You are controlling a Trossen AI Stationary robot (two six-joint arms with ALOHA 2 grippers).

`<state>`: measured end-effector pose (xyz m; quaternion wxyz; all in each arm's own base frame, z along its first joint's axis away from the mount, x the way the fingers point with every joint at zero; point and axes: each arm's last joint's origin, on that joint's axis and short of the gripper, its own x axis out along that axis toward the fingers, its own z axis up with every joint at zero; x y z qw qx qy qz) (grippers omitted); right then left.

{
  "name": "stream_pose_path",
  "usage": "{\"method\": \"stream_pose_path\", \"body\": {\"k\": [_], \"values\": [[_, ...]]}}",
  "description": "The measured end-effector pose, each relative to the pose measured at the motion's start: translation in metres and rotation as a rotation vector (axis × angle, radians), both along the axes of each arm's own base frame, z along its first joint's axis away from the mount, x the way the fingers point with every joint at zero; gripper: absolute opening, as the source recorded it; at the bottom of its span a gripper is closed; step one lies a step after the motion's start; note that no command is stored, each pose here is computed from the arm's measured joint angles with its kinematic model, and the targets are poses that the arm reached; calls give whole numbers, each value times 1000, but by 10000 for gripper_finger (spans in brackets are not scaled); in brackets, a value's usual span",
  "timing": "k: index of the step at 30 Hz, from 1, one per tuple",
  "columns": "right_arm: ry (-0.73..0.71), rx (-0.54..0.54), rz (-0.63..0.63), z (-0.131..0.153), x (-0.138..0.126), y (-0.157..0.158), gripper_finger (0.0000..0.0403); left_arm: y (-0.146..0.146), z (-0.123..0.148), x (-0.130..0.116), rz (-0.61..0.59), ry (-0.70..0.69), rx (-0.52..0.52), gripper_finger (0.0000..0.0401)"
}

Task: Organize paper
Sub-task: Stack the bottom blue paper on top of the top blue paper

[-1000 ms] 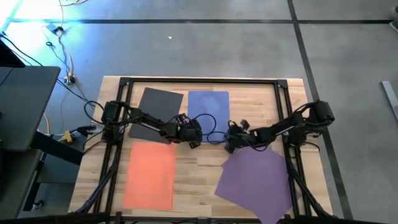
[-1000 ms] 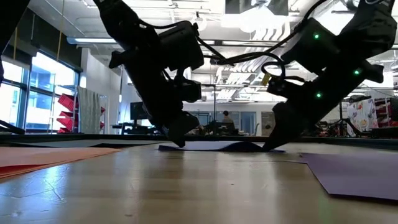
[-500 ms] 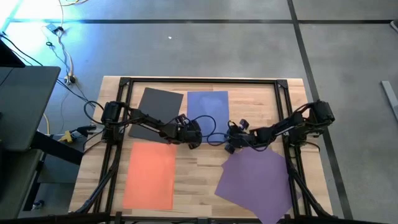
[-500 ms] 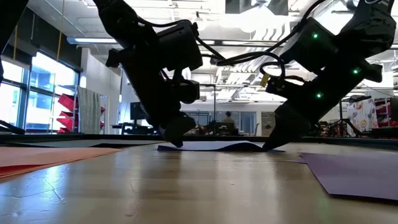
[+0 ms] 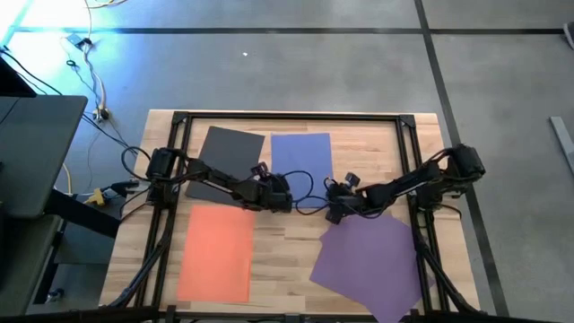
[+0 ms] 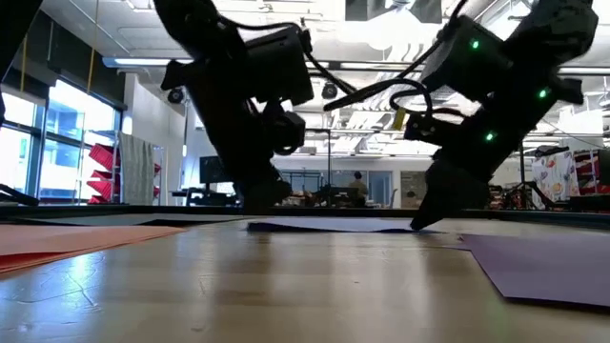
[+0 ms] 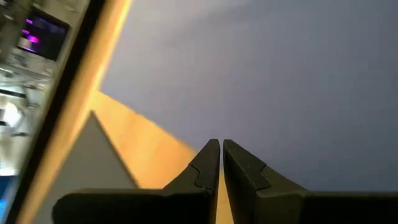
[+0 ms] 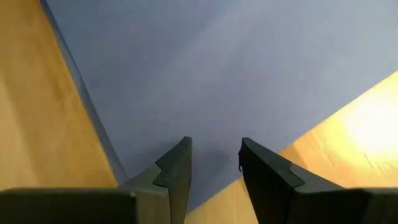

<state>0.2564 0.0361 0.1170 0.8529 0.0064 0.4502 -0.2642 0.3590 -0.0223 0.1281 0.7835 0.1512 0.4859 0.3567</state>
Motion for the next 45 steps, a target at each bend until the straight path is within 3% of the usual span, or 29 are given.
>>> {"method": "stream_pose_path", "body": {"k": [3, 7, 12, 15, 18, 22, 30, 36, 40, 45], "values": [[-37, 8, -19, 21, -1, 8, 122, -7, 12, 4, 8, -5, 57, 0], [-101, 39, 46, 47, -1, 26, 124, -14, 22, 5, 3, 20, 103, 0], [-156, 214, 234, 62, -1, 61, 147, -21, 21, 5, -37, 37, 70, 0], [-161, 301, 395, 59, -7, 95, 164, -27, 20, 7, -111, 57, 13, 0], [-151, 334, 456, 46, -17, 127, 173, -35, 21, 12, -177, 35, -15, 0], [-199, 347, 418, 29, -28, 157, 174, -34, 12, 21, -213, 16, -51, 0], [-265, 403, 354, 17, -38, 178, 174, -1, -21, 23, -85, 95, -135, 0], [-225, 449, 426, 18, -46, 186, 174, 5, -16, 15, -32, 140, -55, 0], [-237, 382, 555, 14, -45, 194, 174, -2, -7, 11, -43, 148, -8, 0], [-358, 366, 629, 6, -30, 204, 174, -6, 21, 4, -29, 102, 36, 0]]}}
